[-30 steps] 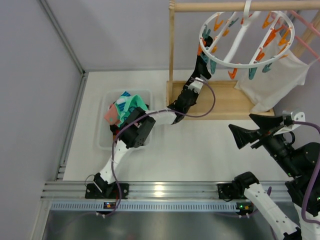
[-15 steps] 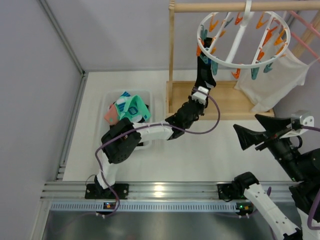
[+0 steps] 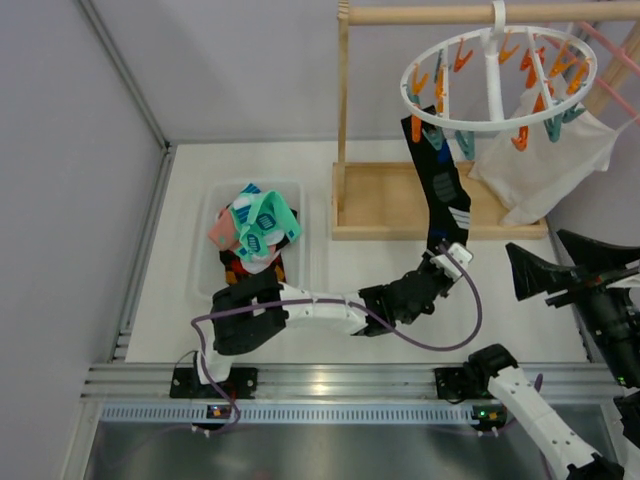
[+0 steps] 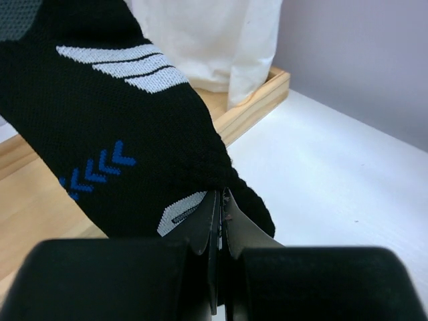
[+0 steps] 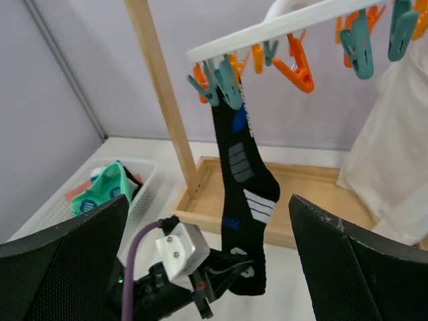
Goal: Remove the socks clipped to the hanger
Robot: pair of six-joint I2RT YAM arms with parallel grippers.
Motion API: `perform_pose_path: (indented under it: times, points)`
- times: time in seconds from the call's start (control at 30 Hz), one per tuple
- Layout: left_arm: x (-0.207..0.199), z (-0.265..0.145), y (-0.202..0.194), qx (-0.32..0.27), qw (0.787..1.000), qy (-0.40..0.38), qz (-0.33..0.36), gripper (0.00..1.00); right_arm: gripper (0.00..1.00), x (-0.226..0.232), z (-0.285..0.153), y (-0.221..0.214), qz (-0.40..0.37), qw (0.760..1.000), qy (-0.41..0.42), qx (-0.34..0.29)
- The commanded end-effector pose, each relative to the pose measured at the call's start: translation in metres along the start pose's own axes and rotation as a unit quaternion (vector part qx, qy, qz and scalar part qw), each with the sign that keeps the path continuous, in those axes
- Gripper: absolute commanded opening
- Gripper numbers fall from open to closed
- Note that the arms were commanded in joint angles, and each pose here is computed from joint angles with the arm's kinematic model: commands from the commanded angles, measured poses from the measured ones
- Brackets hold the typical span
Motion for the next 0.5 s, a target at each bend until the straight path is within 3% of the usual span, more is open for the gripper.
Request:
perform_pose_path:
  times: [0.0,0.47]
  points:
    - [-0.007,0.001,0.048,-0.057,0.998,0.016,-0.012,0.0,0.99,-0.017,0.012,-0.008,-0.02,0.996,-0.071,0.048]
    - [-0.085,-0.015,0.062,-0.063,0.997,-0.024,0.046,0.0,1.0,-0.018,0.034,0.016,-0.04,0.991,-0.103,0.071]
Point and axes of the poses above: each gripper's point midway between its finger pads, its own z axis out along the fingers, its own x axis along the line the jaws close on, y = z × x, the point moved 5 cm from there along -z, back along the fingers, and after that the axes turned 8 degrees about z, right-handed, at the moved point
